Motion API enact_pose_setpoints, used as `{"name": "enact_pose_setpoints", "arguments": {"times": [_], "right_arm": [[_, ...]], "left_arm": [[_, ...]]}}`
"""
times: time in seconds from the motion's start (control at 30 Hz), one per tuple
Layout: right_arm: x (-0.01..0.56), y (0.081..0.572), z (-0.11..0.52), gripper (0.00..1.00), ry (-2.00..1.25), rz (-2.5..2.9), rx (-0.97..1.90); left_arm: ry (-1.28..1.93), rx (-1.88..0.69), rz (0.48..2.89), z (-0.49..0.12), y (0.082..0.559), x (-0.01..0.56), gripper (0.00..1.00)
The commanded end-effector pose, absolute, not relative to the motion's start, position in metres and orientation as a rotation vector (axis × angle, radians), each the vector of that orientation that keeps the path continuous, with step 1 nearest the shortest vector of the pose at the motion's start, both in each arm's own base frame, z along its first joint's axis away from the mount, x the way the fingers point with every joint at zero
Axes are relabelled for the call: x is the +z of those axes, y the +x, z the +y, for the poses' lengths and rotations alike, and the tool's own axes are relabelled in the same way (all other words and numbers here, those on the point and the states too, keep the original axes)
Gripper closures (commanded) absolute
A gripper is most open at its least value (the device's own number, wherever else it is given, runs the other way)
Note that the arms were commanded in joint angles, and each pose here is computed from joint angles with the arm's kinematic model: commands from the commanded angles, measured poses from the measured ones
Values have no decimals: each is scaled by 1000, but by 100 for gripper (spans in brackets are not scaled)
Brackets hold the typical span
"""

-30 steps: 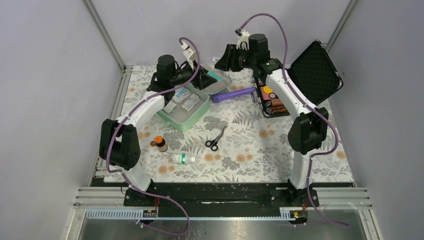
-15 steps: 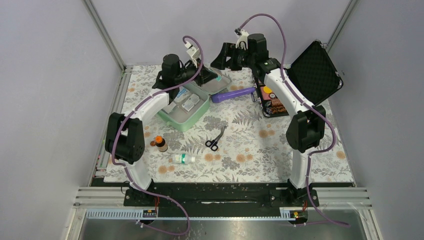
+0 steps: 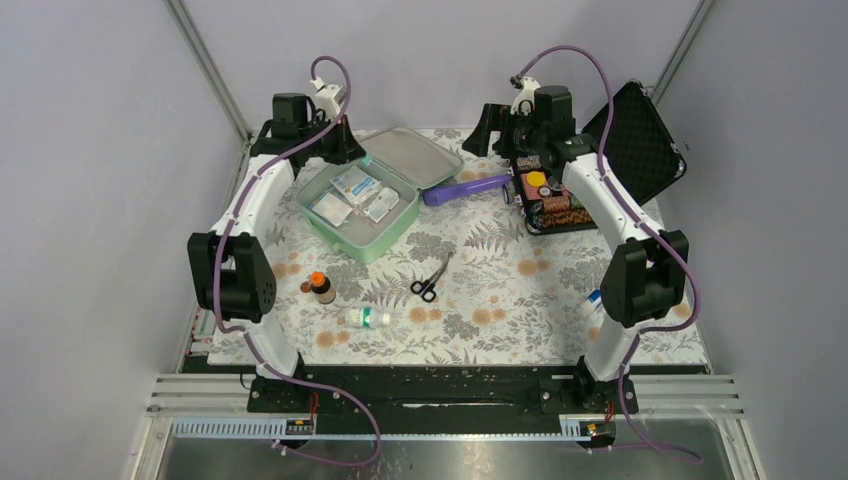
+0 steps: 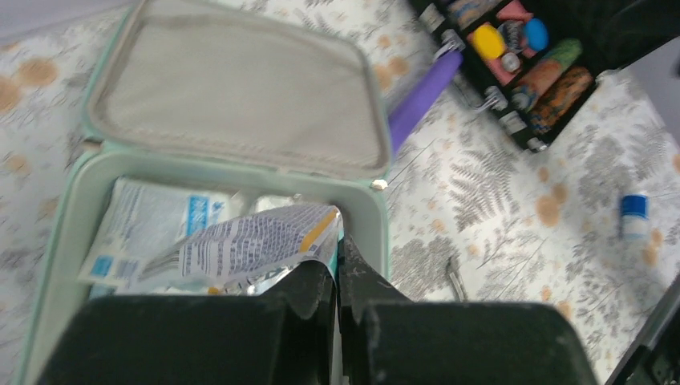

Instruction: Organize the medicine kit

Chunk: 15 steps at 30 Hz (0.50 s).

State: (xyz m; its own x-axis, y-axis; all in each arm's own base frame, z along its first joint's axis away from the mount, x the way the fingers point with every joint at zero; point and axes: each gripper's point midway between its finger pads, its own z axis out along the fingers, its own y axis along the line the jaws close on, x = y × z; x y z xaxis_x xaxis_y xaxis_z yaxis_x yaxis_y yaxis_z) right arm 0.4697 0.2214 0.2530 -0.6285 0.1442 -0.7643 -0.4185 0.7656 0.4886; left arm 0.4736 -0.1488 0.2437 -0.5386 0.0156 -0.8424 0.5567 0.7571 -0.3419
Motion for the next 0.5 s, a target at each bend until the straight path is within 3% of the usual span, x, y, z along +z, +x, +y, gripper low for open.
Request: {"name": "enact_pose_setpoints", "arguments": {"times": [0.0, 0.13, 0.47], "right_arm": [[268, 466, 217, 1, -286, 2062, 753], [261, 467, 216, 1, -284, 2080, 738], [246, 464, 210, 1, -298, 2119, 699]], "left_arm": [[350, -607, 2214, -116, 472, 214, 100], [198, -645, 2272, -108, 477, 193, 100], [190, -710, 2294, -116, 511, 166, 100]]}}
